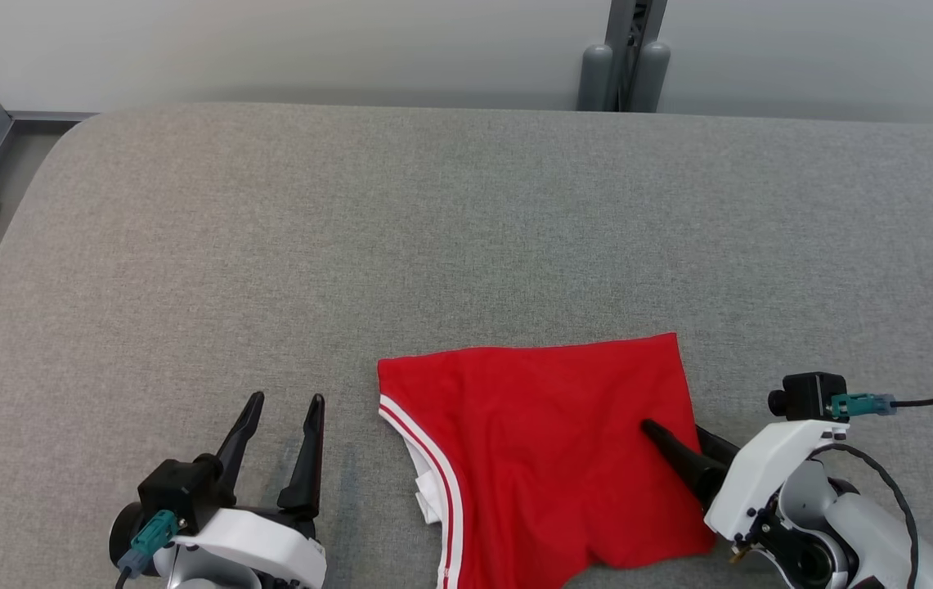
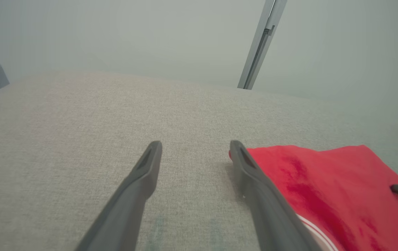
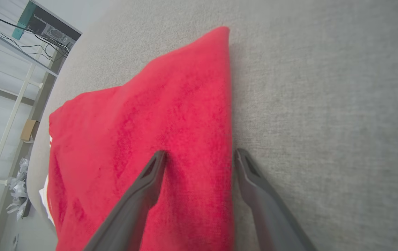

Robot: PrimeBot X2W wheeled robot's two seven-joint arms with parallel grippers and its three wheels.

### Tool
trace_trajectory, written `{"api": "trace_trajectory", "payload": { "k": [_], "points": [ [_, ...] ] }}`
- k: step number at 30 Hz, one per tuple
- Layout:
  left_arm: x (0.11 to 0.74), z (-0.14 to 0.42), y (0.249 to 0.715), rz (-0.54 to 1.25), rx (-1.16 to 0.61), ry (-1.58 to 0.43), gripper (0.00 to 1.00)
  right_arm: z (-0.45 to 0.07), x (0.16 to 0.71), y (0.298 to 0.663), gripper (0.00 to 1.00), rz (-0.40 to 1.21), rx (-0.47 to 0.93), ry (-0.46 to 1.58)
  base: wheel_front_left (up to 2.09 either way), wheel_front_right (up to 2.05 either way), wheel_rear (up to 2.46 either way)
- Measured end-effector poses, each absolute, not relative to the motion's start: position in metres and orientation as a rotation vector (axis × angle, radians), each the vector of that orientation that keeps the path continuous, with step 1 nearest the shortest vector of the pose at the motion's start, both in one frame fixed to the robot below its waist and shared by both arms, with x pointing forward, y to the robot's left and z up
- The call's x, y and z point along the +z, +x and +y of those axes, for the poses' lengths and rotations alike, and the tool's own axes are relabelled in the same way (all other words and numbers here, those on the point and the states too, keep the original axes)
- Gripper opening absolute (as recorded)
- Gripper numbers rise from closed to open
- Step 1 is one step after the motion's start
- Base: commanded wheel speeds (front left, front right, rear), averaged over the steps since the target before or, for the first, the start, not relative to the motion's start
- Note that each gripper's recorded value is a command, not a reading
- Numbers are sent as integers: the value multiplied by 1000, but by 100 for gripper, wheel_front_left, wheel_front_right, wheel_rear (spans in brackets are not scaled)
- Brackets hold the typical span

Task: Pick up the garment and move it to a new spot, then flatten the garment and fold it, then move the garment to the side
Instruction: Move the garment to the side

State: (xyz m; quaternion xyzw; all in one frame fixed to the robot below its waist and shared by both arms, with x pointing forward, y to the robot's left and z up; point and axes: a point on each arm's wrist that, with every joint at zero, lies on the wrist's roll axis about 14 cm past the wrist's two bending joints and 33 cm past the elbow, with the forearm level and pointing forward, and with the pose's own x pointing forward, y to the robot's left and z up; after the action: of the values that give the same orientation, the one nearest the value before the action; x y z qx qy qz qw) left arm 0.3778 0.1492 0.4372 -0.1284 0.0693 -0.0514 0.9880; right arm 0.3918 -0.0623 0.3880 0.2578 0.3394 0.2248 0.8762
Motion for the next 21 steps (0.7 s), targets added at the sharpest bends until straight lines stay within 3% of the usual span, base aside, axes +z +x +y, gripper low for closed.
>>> {"api": "trace_trajectory", "payload": {
  "k": [11,12,13,15,21],
  "points": [
    [434,146,384,148,-114,-257,100,-44,387,394,100,741,529,535,0,0,0],
    [434,145,384,148,-117,-257,100,-43,387,394,94,741,532,536,0,0,0],
    [435,145,385,146,-118,-257,100,-42,387,393,69,740,535,533,0,0,0],
    [436,144,385,143,-121,-257,100,-40,387,393,0,739,538,532,0,0,0],
    [437,144,385,141,-123,-256,100,-40,385,391,0,735,549,502,0,0,0]
  ]
}}
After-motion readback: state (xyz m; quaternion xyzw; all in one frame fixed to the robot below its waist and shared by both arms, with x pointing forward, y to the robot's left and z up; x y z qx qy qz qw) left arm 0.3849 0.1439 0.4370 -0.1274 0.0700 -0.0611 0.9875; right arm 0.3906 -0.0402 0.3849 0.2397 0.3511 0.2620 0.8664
